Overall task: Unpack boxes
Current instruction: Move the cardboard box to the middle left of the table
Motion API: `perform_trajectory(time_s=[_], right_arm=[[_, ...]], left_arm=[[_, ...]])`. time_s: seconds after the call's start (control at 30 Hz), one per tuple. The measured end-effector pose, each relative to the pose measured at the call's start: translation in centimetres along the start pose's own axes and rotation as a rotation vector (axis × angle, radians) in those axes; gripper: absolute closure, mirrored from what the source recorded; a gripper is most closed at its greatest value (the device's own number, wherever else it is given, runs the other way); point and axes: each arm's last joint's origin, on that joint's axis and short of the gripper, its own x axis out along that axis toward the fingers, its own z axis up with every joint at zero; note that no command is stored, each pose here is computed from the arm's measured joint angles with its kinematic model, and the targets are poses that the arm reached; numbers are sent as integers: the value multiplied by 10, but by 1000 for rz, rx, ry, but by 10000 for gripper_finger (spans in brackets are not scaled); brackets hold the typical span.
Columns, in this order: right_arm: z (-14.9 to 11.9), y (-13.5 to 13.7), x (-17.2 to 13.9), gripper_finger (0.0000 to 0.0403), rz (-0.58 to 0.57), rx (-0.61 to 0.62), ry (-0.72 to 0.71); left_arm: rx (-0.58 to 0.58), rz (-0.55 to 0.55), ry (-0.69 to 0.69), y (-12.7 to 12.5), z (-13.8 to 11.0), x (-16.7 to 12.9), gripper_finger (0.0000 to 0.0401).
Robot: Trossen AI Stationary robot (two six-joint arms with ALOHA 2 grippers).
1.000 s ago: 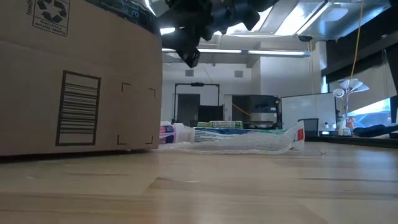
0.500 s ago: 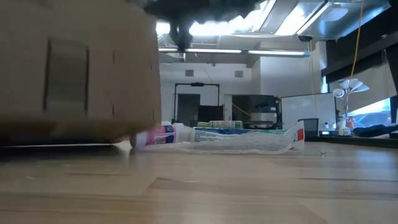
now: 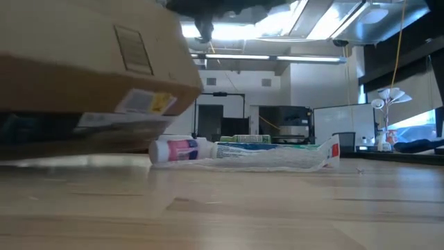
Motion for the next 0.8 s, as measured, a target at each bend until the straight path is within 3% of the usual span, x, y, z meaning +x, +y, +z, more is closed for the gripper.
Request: perform_trajectory(time_s=[0.3,0.57,0.8], right_arm=[[-17,-40,25,403,8,82,7],[13,-54,40,403,2,-29,-61],[9,-94,40,400,-62,45,5]], left_arm=[[18,-93,115,-5,-3,25,292],[-4,-132,207,-10,-12,36,292],[7,-206,160,-20,-8,37,292]])
